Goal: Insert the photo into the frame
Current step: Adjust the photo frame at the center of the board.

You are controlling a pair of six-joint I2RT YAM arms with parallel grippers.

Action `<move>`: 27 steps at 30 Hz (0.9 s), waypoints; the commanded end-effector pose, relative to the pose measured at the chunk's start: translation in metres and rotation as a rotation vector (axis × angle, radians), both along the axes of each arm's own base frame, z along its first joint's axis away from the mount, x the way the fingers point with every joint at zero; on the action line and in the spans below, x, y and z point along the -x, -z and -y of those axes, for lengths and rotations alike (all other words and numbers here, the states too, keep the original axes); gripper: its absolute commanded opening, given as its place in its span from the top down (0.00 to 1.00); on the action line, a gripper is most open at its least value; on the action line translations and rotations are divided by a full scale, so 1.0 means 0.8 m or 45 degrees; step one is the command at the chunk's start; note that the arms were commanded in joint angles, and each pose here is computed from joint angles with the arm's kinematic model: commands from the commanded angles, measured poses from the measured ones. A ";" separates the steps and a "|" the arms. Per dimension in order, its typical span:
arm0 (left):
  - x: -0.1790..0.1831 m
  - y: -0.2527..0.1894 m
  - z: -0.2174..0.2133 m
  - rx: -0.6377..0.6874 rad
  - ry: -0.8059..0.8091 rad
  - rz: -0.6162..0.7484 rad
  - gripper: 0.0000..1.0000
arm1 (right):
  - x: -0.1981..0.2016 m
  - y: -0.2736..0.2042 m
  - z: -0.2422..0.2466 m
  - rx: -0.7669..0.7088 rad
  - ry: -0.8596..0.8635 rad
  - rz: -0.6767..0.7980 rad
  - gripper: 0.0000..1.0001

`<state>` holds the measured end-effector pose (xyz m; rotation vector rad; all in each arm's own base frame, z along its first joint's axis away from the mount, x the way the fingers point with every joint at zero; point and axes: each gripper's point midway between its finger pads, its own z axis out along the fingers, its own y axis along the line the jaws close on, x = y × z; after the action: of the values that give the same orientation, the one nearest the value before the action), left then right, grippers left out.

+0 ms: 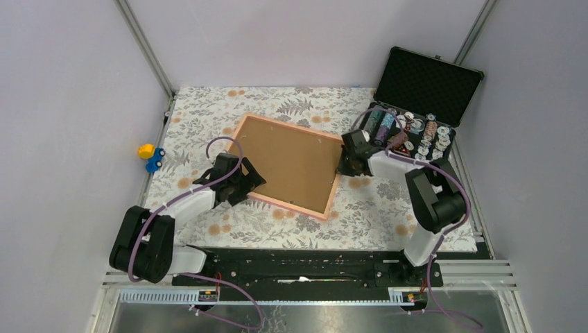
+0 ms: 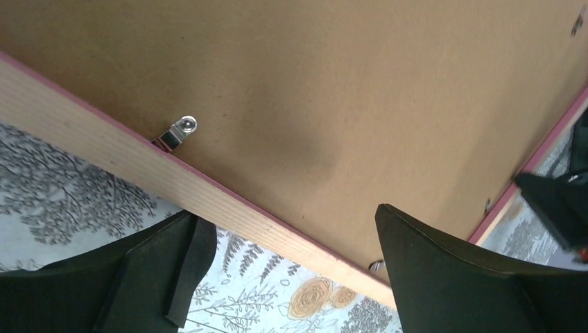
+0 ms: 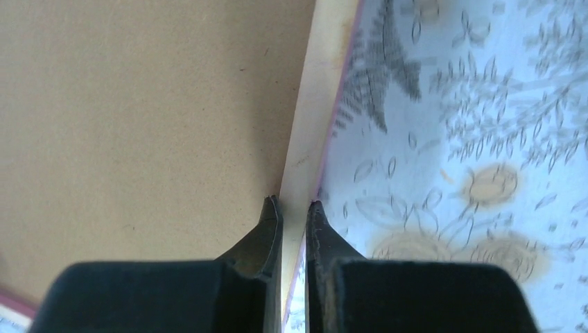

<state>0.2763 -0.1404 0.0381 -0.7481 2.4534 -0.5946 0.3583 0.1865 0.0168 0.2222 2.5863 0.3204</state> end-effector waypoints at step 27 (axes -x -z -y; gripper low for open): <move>-0.028 -0.032 -0.024 -0.038 0.127 0.274 0.01 | 0.066 -0.167 -0.037 -0.050 -0.325 0.202 0.02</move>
<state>0.3072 -0.1069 0.0471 -0.5824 2.3588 -0.5076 0.2612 0.2776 0.1539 -0.1855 2.4466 0.7434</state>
